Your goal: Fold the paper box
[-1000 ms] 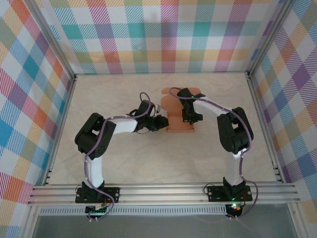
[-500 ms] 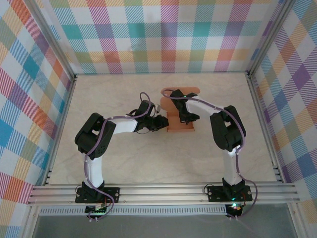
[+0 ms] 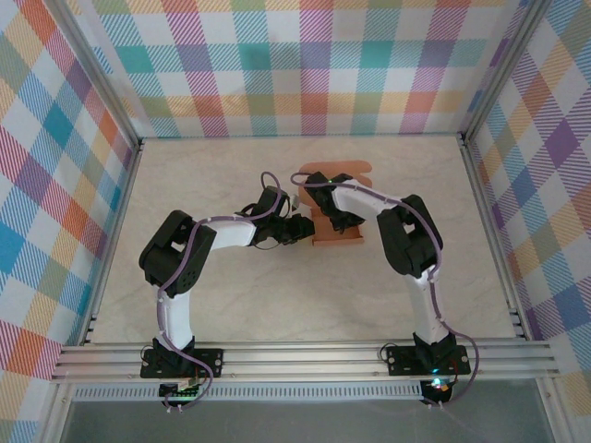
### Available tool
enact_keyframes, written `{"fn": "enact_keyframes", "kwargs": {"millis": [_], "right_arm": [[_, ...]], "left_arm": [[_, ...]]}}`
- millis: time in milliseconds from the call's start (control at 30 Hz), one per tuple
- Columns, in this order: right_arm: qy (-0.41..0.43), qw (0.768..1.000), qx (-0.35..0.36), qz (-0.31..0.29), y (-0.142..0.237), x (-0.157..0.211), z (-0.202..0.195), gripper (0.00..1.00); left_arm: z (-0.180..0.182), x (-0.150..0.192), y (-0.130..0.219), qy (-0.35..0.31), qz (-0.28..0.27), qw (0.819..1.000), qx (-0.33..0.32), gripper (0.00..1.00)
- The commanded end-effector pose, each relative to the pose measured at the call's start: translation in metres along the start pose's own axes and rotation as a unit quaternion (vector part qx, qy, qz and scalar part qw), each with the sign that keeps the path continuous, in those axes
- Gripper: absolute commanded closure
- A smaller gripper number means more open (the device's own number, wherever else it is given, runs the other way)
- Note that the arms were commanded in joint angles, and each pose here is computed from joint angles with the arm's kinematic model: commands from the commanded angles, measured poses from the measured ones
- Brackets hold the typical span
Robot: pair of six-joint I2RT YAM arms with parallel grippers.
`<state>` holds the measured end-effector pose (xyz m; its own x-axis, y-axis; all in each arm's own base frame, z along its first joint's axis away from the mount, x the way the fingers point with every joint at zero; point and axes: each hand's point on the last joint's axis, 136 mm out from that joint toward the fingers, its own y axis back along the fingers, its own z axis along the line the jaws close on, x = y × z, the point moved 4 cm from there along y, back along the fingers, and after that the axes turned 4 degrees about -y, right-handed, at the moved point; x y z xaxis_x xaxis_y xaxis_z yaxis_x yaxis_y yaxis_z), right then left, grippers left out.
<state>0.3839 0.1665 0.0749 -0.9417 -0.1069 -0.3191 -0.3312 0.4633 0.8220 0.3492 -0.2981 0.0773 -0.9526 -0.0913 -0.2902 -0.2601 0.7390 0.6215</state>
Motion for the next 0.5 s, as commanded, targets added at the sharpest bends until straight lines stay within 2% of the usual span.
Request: {"fn": "enact_keyframes", "kwargs": {"millis": [0,33,100,267,400,467], "right_arm": [[0.004,0.995,-0.059,0.084,-0.03,0.037,0.011,1.0],[-0.013,0.993,-0.084,0.077,-0.023,0.034,0.01,0.99],[-0.037,0.991,-0.114,0.059,-0.013,0.026,0.006,0.9],[-0.058,0.989,-0.135,0.018,0.004,0.012,-0.006,0.74],[-0.059,0.989,-0.133,0.02,0.004,0.014,-0.007,0.71],[-0.062,0.989,-0.133,0.019,0.005,0.015,-0.009,0.67]], "left_arm": [[-0.005,0.004,0.008,-0.014,0.0,1.0,0.0,0.75],[-0.004,0.004,0.008,-0.014,-0.001,1.0,0.0,0.75],[-0.005,0.004,0.008,-0.014,-0.001,1.0,0.0,0.75],[-0.006,0.004,0.01,-0.015,-0.001,1.0,-0.001,0.75],[-0.006,0.004,0.009,-0.015,-0.001,1.0,-0.001,0.75],[-0.006,0.004,0.01,-0.014,-0.001,1.0,-0.002,0.75]]}}
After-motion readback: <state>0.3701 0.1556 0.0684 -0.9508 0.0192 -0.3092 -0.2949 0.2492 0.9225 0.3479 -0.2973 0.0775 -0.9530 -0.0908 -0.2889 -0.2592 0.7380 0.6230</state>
